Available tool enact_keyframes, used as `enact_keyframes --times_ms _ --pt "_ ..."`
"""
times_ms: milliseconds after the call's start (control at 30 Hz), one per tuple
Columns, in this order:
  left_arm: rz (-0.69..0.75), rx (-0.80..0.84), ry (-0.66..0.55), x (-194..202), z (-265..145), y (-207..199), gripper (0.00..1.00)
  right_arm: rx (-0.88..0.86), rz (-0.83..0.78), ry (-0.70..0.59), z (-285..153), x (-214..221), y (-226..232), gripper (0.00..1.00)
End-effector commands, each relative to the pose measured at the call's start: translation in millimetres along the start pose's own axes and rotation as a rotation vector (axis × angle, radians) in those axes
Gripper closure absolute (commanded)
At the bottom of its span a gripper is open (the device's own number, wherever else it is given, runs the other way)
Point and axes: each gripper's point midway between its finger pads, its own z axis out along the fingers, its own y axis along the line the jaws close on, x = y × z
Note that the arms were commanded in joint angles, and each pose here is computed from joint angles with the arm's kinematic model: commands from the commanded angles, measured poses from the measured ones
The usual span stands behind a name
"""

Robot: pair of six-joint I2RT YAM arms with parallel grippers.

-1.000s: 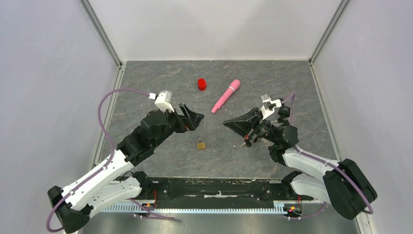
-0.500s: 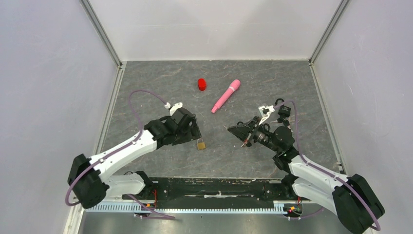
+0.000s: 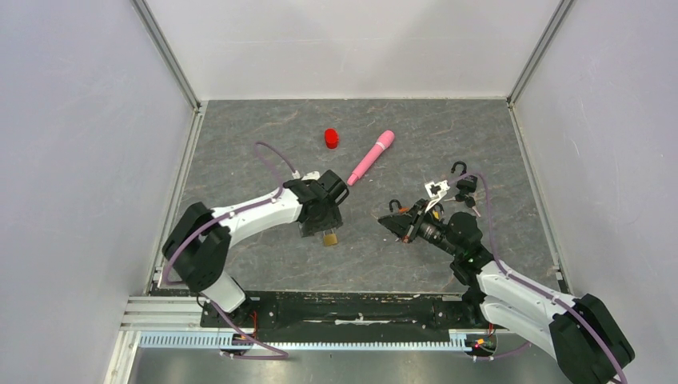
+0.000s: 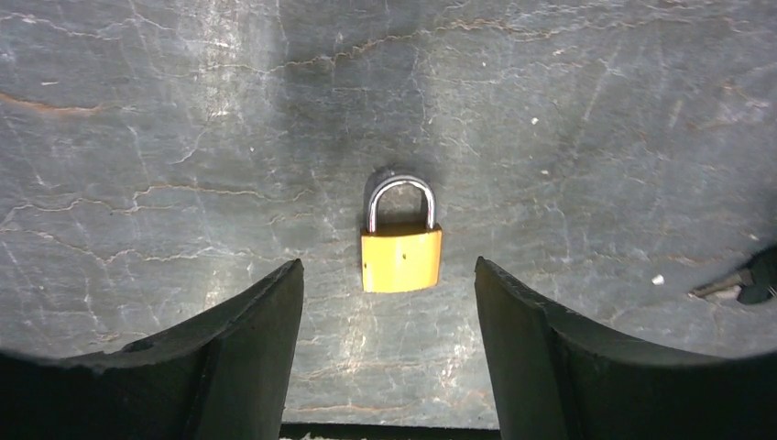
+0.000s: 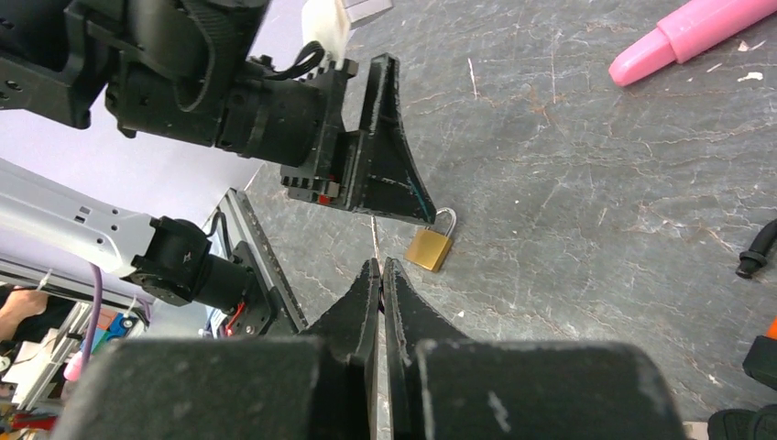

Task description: Unlock with the key

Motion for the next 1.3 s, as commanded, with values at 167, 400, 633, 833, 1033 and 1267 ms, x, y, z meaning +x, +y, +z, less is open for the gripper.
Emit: enact_keyframes --times_ms 167,400,633,833,1033,1267 --pt "-0.076 -0.079 0.061 6.2 22.2 -14.5 0.34 0.020 -0.036 -0.013 -4.1 1.9 -6.4 1.00" --pt "-0.105 -0.143 0.130 24.7 32.4 -3.2 0.38 0.023 -0.043 -0.014 -4.8 2.3 -7.3 1.00" --pt "-0.075 -0.184 0.145 31.6 35.3 1.5 0.43 0.016 -0.037 -0.022 -5.0 2.8 -7.1 1.00" --pt "-0.082 -0.188 0.159 35.1 41.9 -1.3 0.49 0.005 -0.042 -0.029 -6.3 1.0 -4.0 1.00" --pt "-0.131 -0.115 0.183 36.4 42.6 -21.2 0.54 0.009 -0.052 -0.030 -7.1 0.6 -4.4 1.00" --pt "-0.204 -0.068 0.161 27.7 31.8 -33.2 0.73 -0.007 -0.062 -0.020 -5.4 0.2 -1.3 1.00"
